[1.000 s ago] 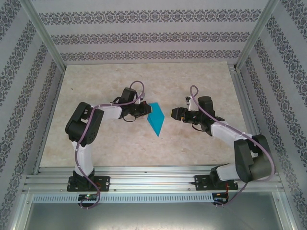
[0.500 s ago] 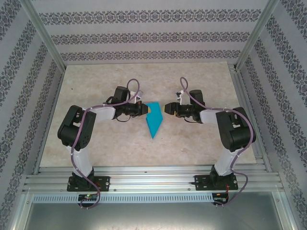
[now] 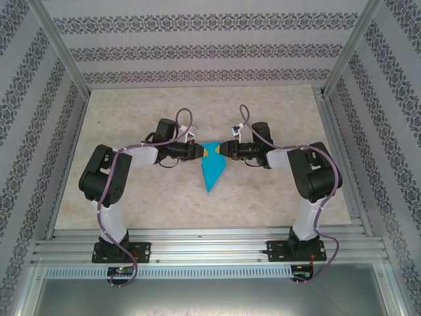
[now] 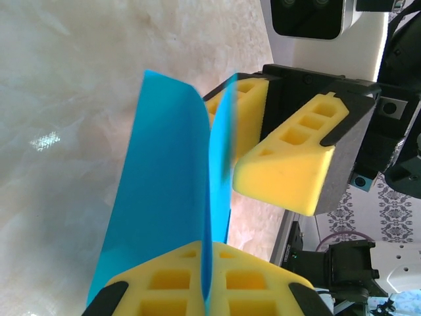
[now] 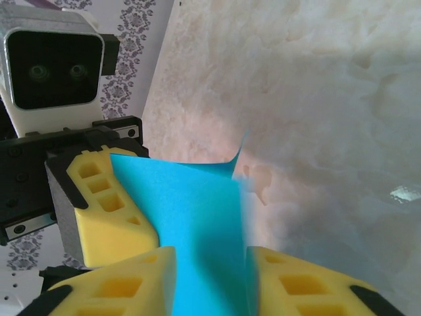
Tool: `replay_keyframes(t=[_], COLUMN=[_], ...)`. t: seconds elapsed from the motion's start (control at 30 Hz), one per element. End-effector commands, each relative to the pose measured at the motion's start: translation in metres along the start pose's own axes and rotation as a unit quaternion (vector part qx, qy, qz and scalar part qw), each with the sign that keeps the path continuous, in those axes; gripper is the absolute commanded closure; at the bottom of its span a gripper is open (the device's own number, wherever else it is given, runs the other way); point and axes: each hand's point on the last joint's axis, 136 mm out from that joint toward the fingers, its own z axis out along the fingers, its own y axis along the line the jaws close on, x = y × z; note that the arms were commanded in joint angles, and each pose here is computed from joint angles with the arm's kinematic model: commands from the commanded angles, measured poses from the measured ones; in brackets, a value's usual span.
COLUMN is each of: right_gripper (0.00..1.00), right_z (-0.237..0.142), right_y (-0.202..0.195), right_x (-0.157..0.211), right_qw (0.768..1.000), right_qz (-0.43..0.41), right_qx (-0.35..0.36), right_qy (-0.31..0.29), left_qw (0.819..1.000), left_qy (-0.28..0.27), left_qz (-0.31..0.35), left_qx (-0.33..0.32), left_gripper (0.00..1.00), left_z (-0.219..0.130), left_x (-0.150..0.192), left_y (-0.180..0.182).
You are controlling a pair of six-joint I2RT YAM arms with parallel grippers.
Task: Fold a paper plane with a square sheet of paper (fold left side to right side)
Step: Fold the wing for the fifth time at the center of the table.
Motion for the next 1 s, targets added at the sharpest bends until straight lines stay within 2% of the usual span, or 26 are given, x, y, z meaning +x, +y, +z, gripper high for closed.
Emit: replay_keyframes(t=[0.0,0.1,0.17,0.27,0.33,0.47,0.57,0.67,0.77,0.97], right_gripper=[0.76,0.92,1.0,1.0,1.0,1.0,1.0,1.0,1.0,1.0], right_z=[0.0,0.001,0.0,0.0,-0.002,-0.005,-0.004,-0.001,0.001,0.007], right_y=[0.005,-0.001,-0.006,-0.012,-0.017,-0.02,-0.019,-0.012,-0.004,0.0], right_x=[-0.003,0.0,0.002,0.007,0.009,0.015,0.018,0.017,0.017,0.023], right_qw=[1.0,1.0,1.0,0.999,0.997,0.992,0.988,0.986,0.983,0.971], right_qz=[-0.019,-0.011,-0.003,0.017,0.038,0.071,0.088,0.104,0.11,0.142], right_qx=[-0.003,0.009,0.022,0.047,0.07,0.107,0.127,0.13,0.147,0.189], right_qy=[-0.001,0.006,0.008,0.008,0.006,0.002,0.007,0.003,0.003,0.02], left_qw=[1.0,1.0,0.999,0.996,0.99,0.97,0.955,0.951,0.946,0.945], left_qy=[-0.005,-0.002,-0.004,-0.011,-0.019,-0.036,-0.028,-0.008,0.007,0.029], left_qz=[0.023,0.021,0.025,0.042,0.056,0.091,0.127,0.155,0.175,0.196], left_qx=[-0.003,-0.011,-0.029,-0.083,-0.128,-0.224,-0.267,-0.269,-0.271,-0.261], left_gripper=[1.0,0.97,0.81,0.53,0.43,0.39,0.4,0.43,0.41,0.38], left_z=[-0.005,-0.005,-0.007,-0.018,-0.031,-0.063,-0.072,-0.06,-0.046,-0.018], left_x=[-0.002,0.0,0.0,0.001,0.002,0.01,0.027,0.051,0.072,0.093], left_y=[-0.002,0.002,0.005,0.011,0.013,0.011,-0.005,-0.027,-0.039,-0.04])
